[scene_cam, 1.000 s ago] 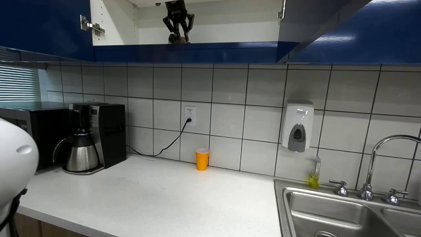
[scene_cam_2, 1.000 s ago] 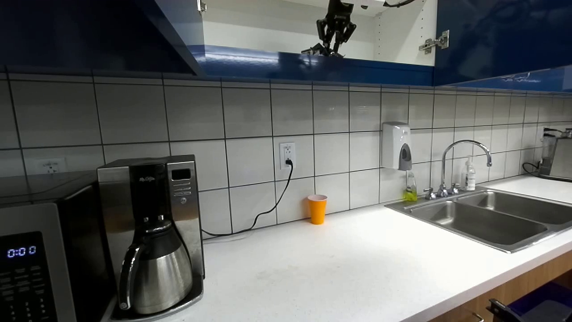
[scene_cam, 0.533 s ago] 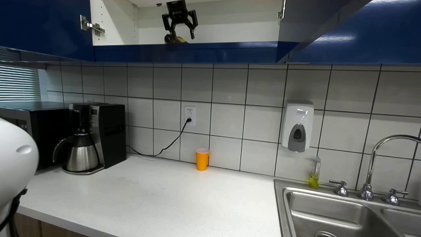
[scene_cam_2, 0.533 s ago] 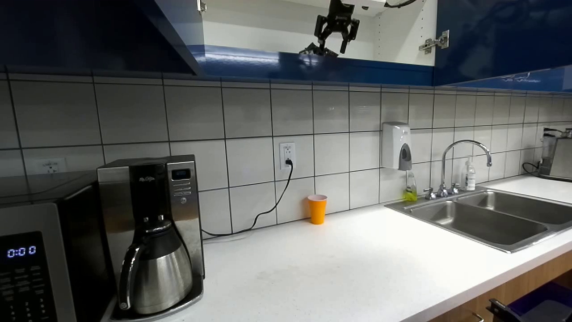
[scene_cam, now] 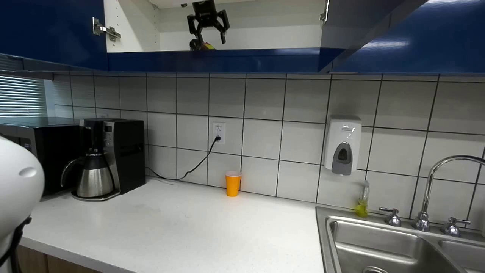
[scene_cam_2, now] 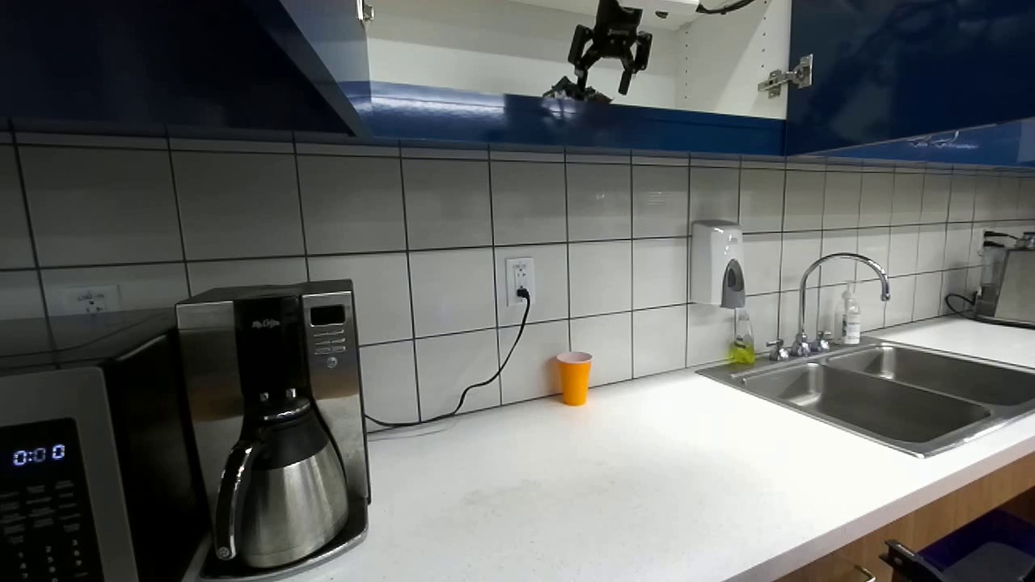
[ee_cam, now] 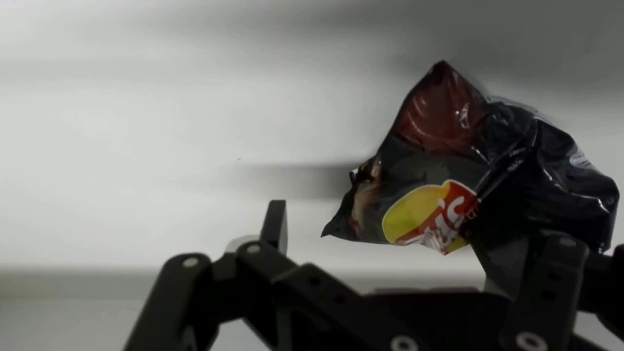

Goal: Put the black packet inside the cabinet

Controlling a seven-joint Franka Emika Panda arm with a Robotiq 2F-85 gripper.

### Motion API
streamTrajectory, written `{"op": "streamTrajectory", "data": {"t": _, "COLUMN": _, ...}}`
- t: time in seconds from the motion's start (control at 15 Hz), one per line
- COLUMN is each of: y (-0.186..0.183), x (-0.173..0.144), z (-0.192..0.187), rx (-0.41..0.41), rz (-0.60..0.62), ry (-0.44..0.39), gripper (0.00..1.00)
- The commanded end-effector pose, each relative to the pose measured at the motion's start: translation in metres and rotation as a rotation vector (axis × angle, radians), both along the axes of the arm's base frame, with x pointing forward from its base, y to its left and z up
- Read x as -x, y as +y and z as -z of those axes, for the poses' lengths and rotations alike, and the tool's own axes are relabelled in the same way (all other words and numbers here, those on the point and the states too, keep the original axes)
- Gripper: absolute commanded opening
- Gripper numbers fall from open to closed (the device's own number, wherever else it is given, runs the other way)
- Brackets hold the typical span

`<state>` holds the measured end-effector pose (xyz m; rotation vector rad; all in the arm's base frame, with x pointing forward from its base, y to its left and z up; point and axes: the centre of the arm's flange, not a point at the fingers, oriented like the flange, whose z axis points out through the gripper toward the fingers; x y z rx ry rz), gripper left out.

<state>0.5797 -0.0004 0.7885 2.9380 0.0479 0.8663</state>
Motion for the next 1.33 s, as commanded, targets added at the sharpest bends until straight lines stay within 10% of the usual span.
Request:
{"op": "streamTrajectory", "data": {"t": 0.0, "y": -0.002, "x": 0.004, "z": -0.008, "rx": 0.024, "rz": -0.009, "ry": -0.026, "gripper": 1.0}}
{"op": "streamTrajectory", "data": {"t": 1.27, "y": 0.012, "x": 0.051, "z": -0.031, "rx": 0.012, "rz": -0.03, "ry": -0.068, "gripper": 1.0}}
